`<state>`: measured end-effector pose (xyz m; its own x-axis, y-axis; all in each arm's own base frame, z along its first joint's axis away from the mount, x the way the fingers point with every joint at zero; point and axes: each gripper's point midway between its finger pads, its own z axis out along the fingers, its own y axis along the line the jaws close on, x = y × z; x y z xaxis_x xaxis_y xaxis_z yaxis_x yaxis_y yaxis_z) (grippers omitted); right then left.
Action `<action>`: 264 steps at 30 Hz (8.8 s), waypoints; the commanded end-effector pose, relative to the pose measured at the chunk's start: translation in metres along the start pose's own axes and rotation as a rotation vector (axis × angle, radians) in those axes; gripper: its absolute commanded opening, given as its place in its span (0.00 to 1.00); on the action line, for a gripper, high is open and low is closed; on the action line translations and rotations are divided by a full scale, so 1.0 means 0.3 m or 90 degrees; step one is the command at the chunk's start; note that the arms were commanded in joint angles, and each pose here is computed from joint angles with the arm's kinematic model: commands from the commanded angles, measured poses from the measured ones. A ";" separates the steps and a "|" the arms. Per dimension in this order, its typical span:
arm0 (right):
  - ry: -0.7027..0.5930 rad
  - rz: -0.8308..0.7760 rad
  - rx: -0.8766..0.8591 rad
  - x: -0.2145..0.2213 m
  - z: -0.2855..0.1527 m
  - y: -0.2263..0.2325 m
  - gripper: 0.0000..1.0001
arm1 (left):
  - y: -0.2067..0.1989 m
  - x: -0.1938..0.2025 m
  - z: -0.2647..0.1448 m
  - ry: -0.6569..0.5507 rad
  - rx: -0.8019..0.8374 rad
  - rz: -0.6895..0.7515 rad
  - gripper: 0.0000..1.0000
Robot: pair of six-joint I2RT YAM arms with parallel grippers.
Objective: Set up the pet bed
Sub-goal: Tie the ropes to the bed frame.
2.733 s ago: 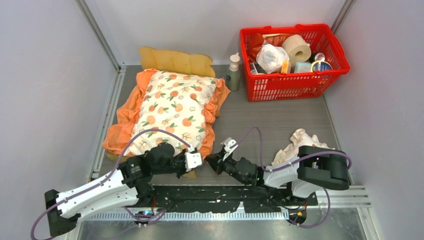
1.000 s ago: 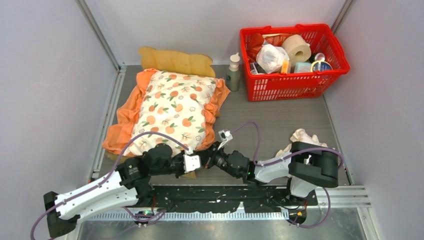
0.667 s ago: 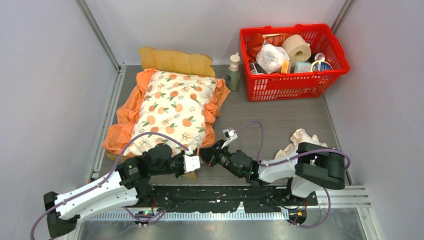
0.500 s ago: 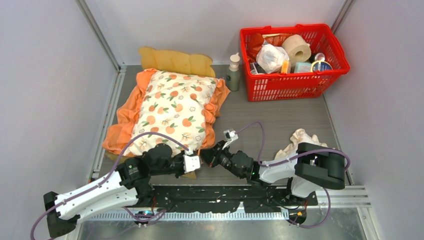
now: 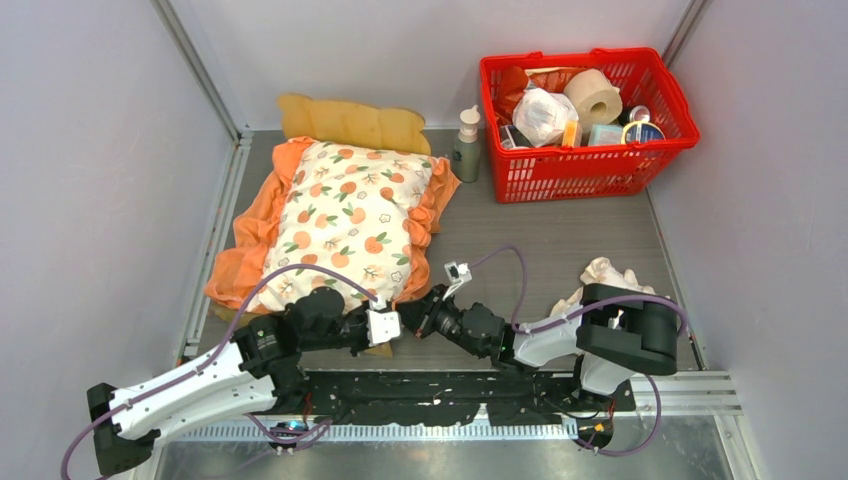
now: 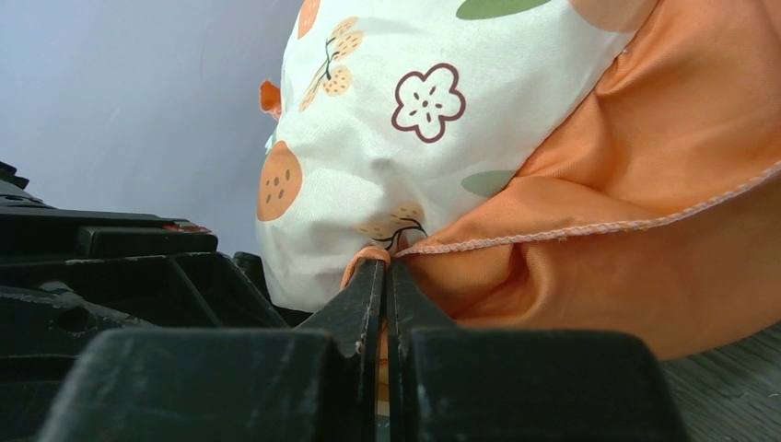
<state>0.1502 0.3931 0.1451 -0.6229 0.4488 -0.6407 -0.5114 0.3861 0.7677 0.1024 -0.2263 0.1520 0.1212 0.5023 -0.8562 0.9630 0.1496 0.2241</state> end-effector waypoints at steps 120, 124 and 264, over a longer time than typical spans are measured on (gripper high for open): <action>0.034 0.036 0.036 0.058 0.026 -0.008 0.05 | 0.046 -0.119 -0.041 -0.083 -0.039 0.043 0.00; 0.030 0.030 0.029 0.044 0.013 -0.007 0.05 | 0.042 -0.116 -0.040 -0.081 -0.034 0.049 0.00; 0.012 0.032 0.049 0.051 -0.061 0.029 0.19 | 0.156 0.029 0.052 0.073 -0.095 0.005 0.00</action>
<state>0.1236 0.3843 0.1147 -0.6753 0.3793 -0.6326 -0.4297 0.4947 0.7554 0.1463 -0.2178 0.1246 0.0648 0.6438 -0.7624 0.9225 0.2526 0.2917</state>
